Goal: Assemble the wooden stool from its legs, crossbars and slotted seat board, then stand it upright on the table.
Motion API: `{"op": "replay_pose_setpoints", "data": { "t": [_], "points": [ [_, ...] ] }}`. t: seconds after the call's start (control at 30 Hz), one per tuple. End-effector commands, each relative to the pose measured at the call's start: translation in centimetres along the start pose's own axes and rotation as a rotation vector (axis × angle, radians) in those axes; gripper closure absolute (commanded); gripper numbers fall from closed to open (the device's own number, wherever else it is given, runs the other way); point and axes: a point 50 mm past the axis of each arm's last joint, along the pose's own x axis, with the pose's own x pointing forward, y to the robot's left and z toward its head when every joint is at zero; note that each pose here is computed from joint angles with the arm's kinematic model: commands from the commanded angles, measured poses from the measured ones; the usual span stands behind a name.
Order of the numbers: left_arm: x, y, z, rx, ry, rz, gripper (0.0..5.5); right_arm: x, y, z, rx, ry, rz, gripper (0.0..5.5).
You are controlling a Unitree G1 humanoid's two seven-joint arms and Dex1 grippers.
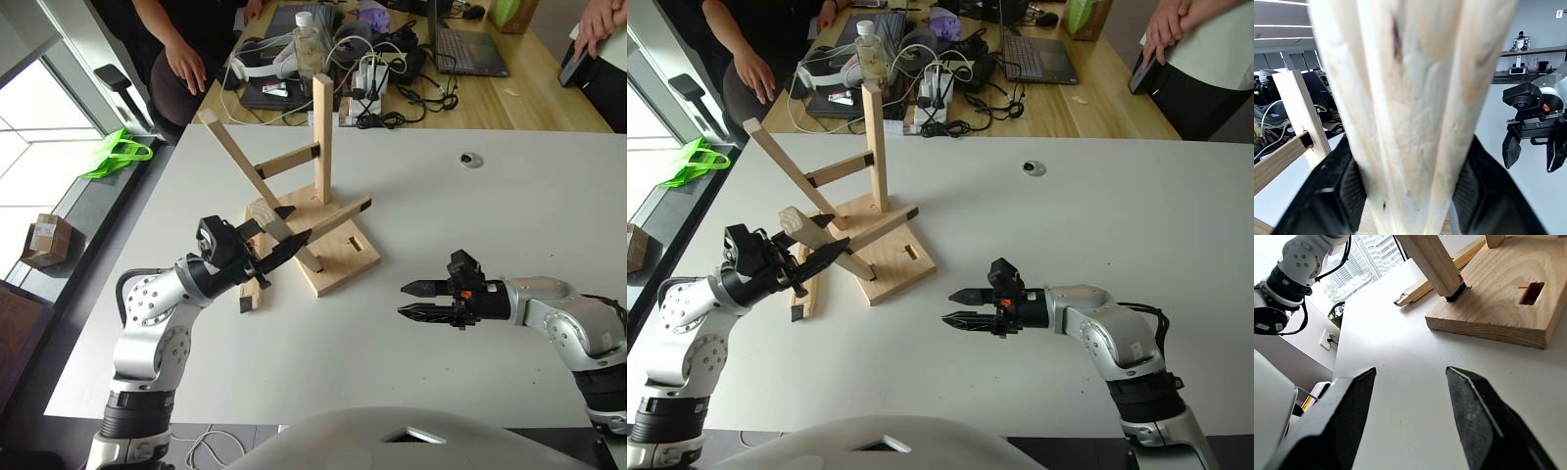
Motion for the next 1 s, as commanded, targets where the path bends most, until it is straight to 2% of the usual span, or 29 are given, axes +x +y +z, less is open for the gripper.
{"op": "replay_pose_setpoints", "data": {
  "t": [0.03, 0.07, 0.1, 0.47, 0.63, 0.9, 1.0],
  "points": [
    [-0.1, 0.6, 0.0, -0.01, 0.053, 0.023, 3.42, 0.1, 0.0, 0.1, -0.007, -0.007, -0.014, 2.81],
    [0.0, 0.8, 0.3, -0.003, 0.046, 0.027, 3.42, 0.1, 0.0, 0.0, -0.006, -0.01, -0.017, 2.81],
    [0.1, 0.9, 0.5, 0.004, 0.039, 0.031, 3.11, 0.2, 0.0, -0.1, -0.004, -0.013, -0.019, 2.81],
    [1.4, 1.0, 3.5, 0.107, -0.092, 0.076, 1.56, 0.5, 0.1, -0.4, 0.002, -0.044, -0.044, 2.81],
    [2.6, 0.2, 5.8, 0.12, -0.181, 0.107, 1.51, 0.4, 0.5, -1.1, 0.028, -0.077, -0.068, 2.81],
    [4.3, 1.5, 10.9, 0.064, -0.324, 0.455, 1.51, 0.2, 1.3, -3.2, 0.091, -0.145, -0.142, 2.81],
    [5.7, 0.5, 12.2, 0.123, -0.29, 0.5, 1.51, 0.8, 1.9, -4.0, 0.114, -0.18, -0.17, 2.81]
  ]
}}
